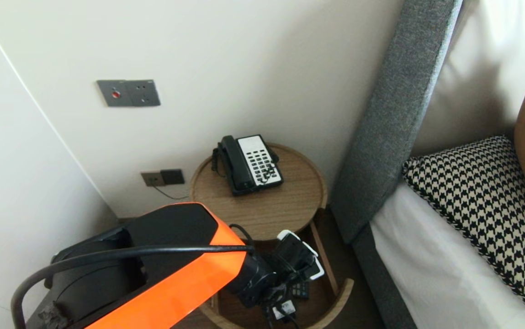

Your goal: Take the remote control out of the drawer one by one and place them on the table

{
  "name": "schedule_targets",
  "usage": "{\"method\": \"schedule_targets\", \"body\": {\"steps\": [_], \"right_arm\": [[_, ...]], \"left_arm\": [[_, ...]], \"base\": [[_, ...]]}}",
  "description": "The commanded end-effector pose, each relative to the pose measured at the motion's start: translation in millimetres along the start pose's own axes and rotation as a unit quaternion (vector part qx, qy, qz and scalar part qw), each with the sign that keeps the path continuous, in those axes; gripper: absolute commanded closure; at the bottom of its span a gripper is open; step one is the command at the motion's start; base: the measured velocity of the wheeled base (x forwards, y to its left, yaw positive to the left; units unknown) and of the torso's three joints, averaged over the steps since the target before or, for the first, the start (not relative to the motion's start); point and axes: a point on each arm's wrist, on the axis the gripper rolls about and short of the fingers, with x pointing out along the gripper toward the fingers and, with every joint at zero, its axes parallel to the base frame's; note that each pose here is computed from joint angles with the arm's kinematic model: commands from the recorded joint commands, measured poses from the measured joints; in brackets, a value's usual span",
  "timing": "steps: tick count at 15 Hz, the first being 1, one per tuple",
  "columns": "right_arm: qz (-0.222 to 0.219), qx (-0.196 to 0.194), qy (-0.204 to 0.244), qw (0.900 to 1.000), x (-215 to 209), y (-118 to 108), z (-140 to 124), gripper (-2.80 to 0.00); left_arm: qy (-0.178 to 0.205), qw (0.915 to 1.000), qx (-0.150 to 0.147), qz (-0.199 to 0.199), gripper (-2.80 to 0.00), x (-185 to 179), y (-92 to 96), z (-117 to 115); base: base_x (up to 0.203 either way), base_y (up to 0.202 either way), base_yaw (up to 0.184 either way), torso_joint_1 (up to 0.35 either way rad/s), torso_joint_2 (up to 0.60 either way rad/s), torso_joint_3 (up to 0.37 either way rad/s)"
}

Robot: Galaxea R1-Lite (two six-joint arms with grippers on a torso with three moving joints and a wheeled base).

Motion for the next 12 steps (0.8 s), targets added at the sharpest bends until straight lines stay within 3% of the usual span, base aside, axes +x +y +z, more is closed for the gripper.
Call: {"method": "schedule_targets", "body": {"steps": [1,12], "right_arm": [[0.000,0.000,0.000,1.000,0.1,0.0,0.0,0.00],[0.000,0.000,0.000,1.000,0.1,0.0,0.0,0.00]], "left_arm": [[0.007,1.0000,0.001,-0.004,-2.80,-0.5,2.3,-2.9],[-0.002,0.9998,-0.001,-0.018,-2.80,5.5,3.8,1.3]], "base": [[0.000,0.000,0.000,0.000,0.00,0.000],[0.000,0.000,0.000,0.000,0.00,0.000]]}}
